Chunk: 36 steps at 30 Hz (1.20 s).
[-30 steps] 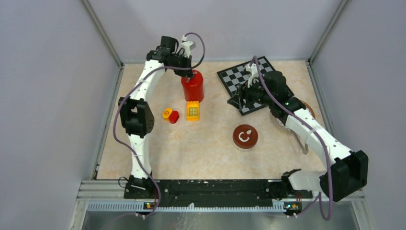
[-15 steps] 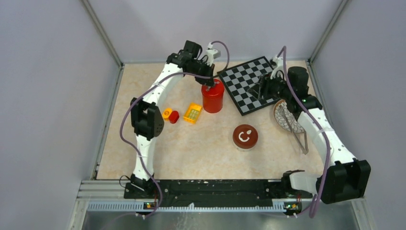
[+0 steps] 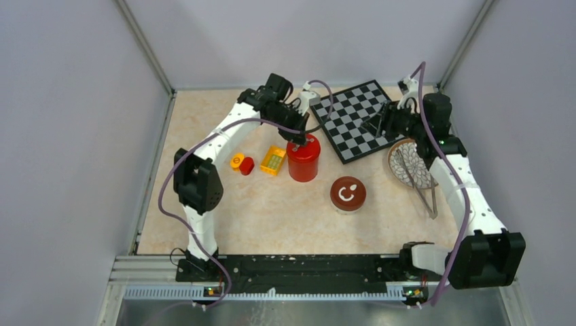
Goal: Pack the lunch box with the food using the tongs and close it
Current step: Move the packing box to the center of the board.
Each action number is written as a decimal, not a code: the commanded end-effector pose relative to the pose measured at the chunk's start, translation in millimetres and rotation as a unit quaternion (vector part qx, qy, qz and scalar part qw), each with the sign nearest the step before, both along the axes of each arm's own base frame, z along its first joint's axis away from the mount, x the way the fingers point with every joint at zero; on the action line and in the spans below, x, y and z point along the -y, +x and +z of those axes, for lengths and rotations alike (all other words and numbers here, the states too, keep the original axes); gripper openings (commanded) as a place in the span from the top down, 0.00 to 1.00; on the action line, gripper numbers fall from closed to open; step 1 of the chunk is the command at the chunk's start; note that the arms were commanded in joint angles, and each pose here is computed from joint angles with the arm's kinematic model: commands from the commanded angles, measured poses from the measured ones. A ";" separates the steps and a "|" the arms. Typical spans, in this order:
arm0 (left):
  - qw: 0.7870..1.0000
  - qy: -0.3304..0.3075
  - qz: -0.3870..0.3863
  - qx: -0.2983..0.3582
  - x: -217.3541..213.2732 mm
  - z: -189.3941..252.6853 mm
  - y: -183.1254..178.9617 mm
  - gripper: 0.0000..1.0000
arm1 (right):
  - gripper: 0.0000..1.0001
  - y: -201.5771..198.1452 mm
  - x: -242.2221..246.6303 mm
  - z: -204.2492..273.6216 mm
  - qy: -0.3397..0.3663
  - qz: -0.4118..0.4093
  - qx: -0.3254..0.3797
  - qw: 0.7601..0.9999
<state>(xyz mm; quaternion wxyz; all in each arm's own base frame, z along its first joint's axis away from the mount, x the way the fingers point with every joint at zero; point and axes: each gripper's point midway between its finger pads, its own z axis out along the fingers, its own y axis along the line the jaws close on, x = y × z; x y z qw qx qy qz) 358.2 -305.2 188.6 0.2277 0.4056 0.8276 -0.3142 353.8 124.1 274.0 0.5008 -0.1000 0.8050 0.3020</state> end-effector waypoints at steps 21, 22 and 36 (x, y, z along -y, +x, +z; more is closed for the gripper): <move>0.994 0.040 -0.053 -0.084 -40.4 -28.8 -121.0 0.89 | 0.35 -35.2 0.4 -44.6 -0.112 0.140 -0.054 0.982; 0.994 0.041 -0.054 -0.083 -41.1 -28.9 -121.8 0.85 | 0.34 -39.6 2.5 -52.2 -0.124 0.151 -0.064 0.979; 0.997 -0.043 -0.066 -0.018 -23.3 38.7 -101.1 0.04 | 0.21 -86.7 24.7 -141.5 -0.273 0.352 -0.027 0.895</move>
